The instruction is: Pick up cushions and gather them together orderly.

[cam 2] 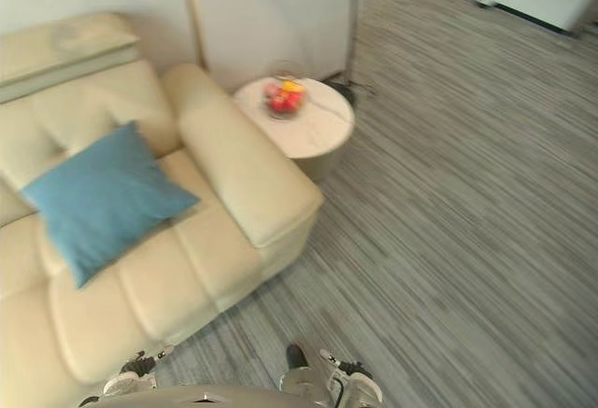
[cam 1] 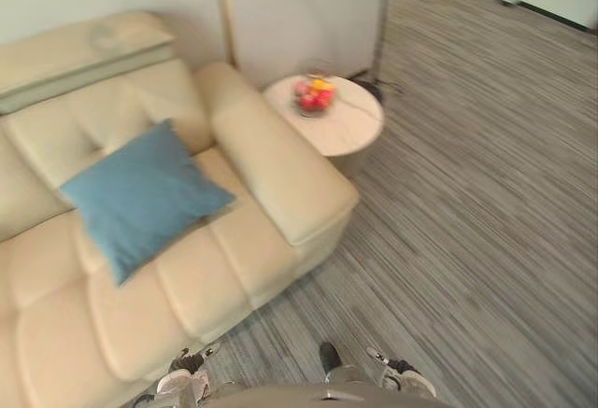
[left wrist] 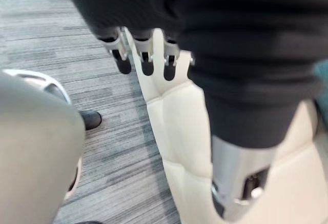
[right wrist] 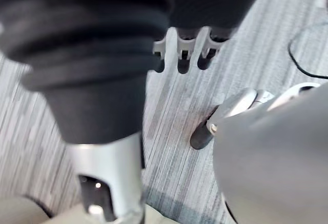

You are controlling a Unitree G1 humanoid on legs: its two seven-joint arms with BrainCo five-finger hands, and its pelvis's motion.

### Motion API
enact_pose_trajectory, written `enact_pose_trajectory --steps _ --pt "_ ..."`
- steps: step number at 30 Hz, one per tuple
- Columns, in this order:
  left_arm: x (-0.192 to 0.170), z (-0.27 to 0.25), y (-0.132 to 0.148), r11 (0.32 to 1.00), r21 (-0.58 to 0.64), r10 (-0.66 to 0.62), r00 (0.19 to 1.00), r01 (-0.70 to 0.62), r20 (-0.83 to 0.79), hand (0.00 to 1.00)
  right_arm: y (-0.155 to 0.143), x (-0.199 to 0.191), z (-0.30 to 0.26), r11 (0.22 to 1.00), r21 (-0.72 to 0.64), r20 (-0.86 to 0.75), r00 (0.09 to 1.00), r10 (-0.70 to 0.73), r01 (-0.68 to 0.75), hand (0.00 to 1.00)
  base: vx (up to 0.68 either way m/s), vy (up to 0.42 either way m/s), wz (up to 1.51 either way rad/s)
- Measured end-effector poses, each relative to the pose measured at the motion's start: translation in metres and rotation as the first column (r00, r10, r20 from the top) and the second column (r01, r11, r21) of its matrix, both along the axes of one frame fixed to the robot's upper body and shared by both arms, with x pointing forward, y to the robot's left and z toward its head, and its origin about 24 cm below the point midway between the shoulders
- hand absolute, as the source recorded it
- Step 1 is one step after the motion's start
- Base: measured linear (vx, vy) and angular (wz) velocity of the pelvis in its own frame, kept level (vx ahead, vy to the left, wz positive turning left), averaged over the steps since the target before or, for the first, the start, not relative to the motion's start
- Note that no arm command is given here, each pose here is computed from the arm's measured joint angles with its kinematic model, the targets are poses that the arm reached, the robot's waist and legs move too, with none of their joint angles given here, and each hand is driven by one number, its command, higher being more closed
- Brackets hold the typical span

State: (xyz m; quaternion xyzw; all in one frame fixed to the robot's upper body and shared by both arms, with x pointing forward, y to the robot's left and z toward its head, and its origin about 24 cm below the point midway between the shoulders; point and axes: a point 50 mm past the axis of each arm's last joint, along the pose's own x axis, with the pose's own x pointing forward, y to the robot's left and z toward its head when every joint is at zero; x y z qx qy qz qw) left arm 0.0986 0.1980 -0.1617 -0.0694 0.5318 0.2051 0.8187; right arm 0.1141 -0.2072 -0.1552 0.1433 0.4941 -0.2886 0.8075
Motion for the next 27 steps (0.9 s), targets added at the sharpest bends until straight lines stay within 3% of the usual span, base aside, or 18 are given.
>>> enact_pose_trajectory --steps 6,16,27 --pt "0.007 0.001 -0.004 1.0 -0.006 -0.007 1.0 0.007 0.023 0.0 -0.008 0.005 0.004 1.0 -0.03 0.027 1.0 0.007 -0.007 0.0 -0.01 -0.107 -1.4" --pt "0.006 -0.002 -0.02 0.995 -0.046 -0.085 0.996 0.085 0.006 0.0 -0.02 0.007 0.006 0.997 -0.073 0.021 0.999 0.042 -0.04 0.0 0.03 -0.101 -0.57" --pt "0.013 0.003 -0.021 0.997 -0.037 -0.07 0.996 0.073 0.06 0.0 -0.017 0.0 0.003 0.998 -0.057 -0.006 0.999 0.039 -0.039 0.0 0.07 0.075 -0.71"
